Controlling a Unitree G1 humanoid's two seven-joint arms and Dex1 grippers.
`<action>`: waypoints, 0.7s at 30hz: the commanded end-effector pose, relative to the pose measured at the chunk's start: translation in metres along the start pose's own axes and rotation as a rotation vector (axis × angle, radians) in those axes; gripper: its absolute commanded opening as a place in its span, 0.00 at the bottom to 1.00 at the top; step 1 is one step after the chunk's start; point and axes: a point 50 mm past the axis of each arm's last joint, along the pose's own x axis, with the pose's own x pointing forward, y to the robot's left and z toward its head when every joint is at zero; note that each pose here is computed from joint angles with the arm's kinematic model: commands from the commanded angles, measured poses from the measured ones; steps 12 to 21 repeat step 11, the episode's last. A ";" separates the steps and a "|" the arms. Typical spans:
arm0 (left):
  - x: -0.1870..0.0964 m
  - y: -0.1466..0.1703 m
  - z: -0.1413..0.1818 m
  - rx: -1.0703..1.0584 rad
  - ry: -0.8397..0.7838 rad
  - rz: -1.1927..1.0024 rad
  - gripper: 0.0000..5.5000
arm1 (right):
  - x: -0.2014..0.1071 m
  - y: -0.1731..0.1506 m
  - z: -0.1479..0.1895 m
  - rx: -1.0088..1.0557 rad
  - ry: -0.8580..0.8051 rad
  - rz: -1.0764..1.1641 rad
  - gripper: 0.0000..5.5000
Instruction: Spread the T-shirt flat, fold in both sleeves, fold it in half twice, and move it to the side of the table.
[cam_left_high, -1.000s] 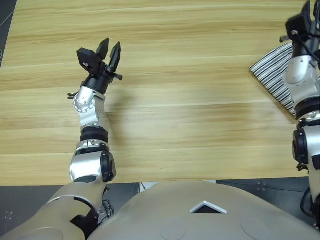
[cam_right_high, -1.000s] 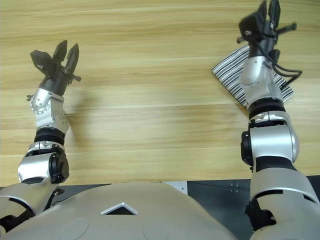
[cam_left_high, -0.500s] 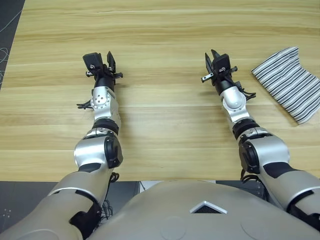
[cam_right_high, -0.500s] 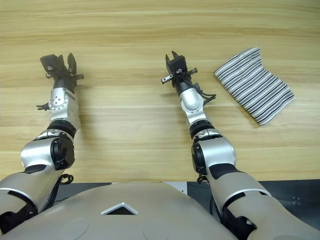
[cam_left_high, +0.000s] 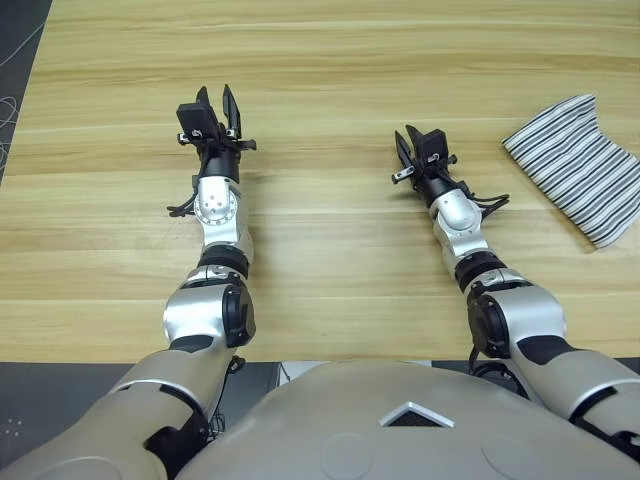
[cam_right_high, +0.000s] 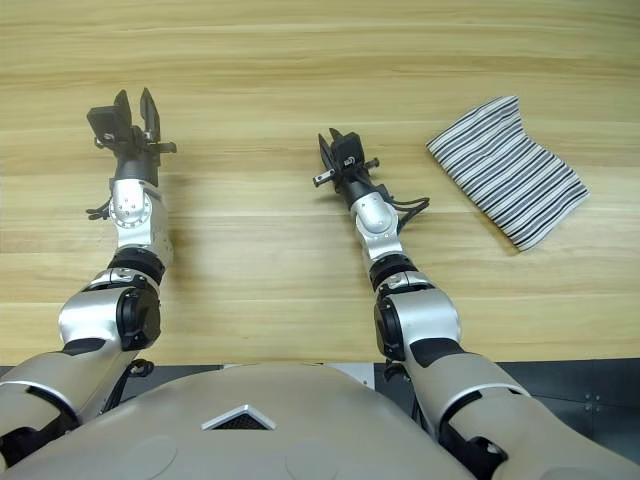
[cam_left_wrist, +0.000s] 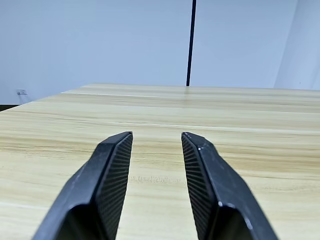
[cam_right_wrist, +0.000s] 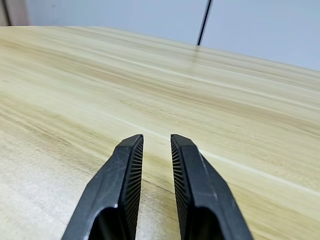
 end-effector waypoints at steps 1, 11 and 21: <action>-0.006 -0.004 0.002 -0.020 -0.049 -0.070 0.33 | -0.012 0.005 -0.009 -0.003 0.008 0.055 0.18; -0.005 -0.031 -0.003 0.095 0.002 -0.219 0.46 | -0.018 0.006 -0.001 -0.250 -0.080 0.164 0.29; -0.005 -0.031 -0.003 0.095 0.002 -0.219 0.46 | -0.018 0.006 -0.001 -0.250 -0.080 0.164 0.29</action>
